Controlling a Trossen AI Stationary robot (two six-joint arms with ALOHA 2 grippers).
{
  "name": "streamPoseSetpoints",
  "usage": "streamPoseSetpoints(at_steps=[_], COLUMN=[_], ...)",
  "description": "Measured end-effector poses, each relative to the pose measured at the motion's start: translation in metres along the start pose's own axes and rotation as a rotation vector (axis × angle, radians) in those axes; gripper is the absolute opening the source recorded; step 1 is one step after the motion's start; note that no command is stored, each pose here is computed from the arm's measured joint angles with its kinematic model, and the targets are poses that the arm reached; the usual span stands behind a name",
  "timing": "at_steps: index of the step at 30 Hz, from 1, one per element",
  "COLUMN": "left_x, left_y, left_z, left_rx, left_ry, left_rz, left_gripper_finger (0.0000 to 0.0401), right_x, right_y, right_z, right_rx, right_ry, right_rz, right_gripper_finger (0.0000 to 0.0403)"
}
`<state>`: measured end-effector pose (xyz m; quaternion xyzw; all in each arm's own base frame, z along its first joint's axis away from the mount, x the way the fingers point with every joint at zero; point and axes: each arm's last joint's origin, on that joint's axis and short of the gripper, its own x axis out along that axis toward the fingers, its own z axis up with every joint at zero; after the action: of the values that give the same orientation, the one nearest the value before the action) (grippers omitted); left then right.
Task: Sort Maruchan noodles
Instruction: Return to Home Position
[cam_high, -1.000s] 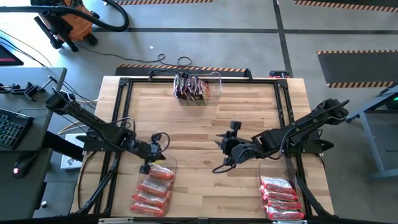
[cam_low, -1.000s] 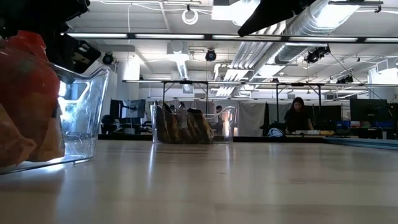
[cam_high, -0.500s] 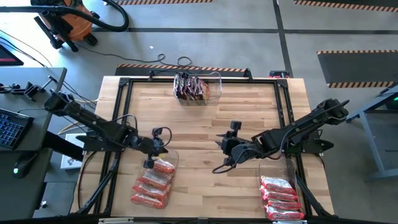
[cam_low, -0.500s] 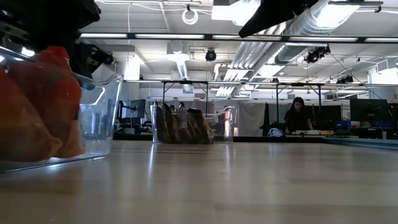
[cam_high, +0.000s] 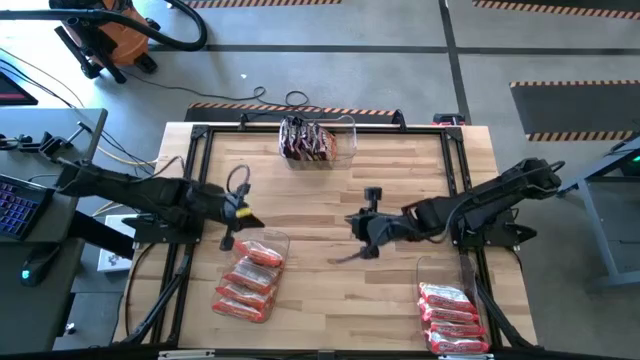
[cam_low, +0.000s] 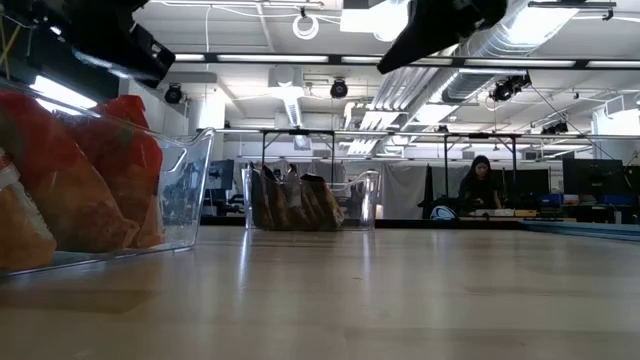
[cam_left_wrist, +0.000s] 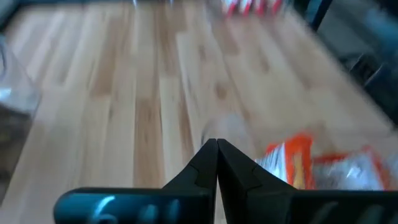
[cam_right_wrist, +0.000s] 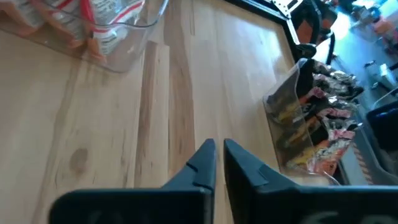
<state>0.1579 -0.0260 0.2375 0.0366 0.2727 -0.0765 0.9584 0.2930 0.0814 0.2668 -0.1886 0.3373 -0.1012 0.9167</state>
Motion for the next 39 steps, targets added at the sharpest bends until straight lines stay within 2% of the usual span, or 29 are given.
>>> streamPoseSetpoints(at_steps=[6, 11, 15, 20, 24, 31, 36, 39], left_x=[-0.007, 0.002, 0.008, 0.011, 0.012, 0.003, -0.006, -0.006], left_y=[0.015, 0.021, 0.024, 0.03, 0.035, 0.04, 0.04, 0.038], left_z=[0.011, 0.004, -0.008, -0.02, -0.027, -0.024, -0.022, -0.031], left_rx=[-0.038, 0.004, 0.028, 0.054, 0.055, 0.074, 0.09, 0.092], left_ry=[-0.166, -0.319, -0.406, -0.456, -0.471, -0.528, -0.578, -0.588], left_rz=[-0.006, -0.014, -0.01, 0.033, 0.072, 0.102, 0.111, 0.114], left_gripper_finger=[0.0, 0.0, 0.0, 0.0, 0.0, 0.0, 0.0, 0.0], right_x=[0.016, 0.028, 0.047, 0.056, 0.038, -0.009, -0.032, -0.042], right_y=[-0.026, -0.046, -0.054, -0.063, -0.066, -0.066, -0.066, -0.065], right_z=[0.005, 0.008, -0.018, -0.063, -0.093, -0.133, -0.157, -0.17], right_rx=[0.003, 0.005, 0.01, 0.087, 0.124, 0.224, 0.243, 0.251], right_ry=[-0.066, -0.195, -0.328, -0.45, -0.533, -0.626, -0.68, -0.713], right_rz=[0.088, 0.161, 0.185, 0.117, 0.066, 0.048, 0.006, -0.028], right_gripper_finger=[0.0008, 0.0002, 0.0001, 0.0, 0.0, 0.0, 0.0, 0.0])
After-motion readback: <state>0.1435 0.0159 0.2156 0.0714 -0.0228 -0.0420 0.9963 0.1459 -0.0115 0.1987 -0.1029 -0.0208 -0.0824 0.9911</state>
